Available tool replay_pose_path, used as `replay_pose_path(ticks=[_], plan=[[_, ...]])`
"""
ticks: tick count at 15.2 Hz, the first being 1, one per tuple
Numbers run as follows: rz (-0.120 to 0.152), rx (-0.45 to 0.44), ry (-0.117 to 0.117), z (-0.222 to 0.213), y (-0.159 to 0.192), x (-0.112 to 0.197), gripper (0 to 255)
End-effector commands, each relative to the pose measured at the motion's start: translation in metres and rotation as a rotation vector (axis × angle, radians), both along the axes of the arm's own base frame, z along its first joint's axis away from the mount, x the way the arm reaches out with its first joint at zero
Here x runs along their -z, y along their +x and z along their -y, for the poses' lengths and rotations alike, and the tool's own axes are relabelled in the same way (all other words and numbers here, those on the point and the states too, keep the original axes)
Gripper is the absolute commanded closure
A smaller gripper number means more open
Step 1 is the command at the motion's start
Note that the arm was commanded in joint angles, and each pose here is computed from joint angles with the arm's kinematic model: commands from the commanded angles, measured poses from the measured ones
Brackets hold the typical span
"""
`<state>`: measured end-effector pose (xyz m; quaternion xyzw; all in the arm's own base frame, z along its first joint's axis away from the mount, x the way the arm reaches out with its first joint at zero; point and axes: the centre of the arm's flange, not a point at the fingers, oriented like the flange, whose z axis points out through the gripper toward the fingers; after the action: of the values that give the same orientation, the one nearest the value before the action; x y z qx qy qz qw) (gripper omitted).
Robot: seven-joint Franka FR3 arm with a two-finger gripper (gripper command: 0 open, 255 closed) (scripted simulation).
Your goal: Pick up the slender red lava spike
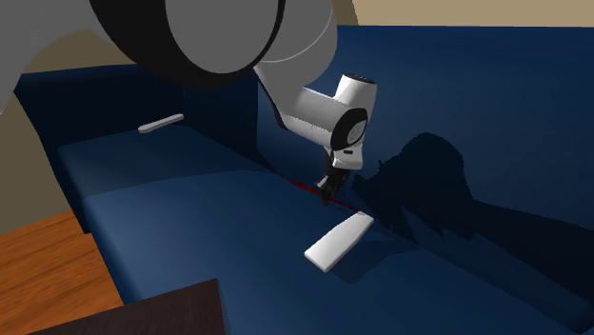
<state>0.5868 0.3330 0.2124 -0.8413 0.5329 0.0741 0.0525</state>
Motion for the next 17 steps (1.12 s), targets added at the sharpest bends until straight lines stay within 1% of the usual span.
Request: replay_pose_path(ticks=[1, 16, 17], plan=[[-0.014, -0.002, -0.006, -0.002, -0.001, 0.005, 255], [-0.014, -0.002, -0.006, -0.002, -0.001, -0.074, 255], [-0.014, -0.002, -0.006, -0.002, -0.001, -0.075, 255]])
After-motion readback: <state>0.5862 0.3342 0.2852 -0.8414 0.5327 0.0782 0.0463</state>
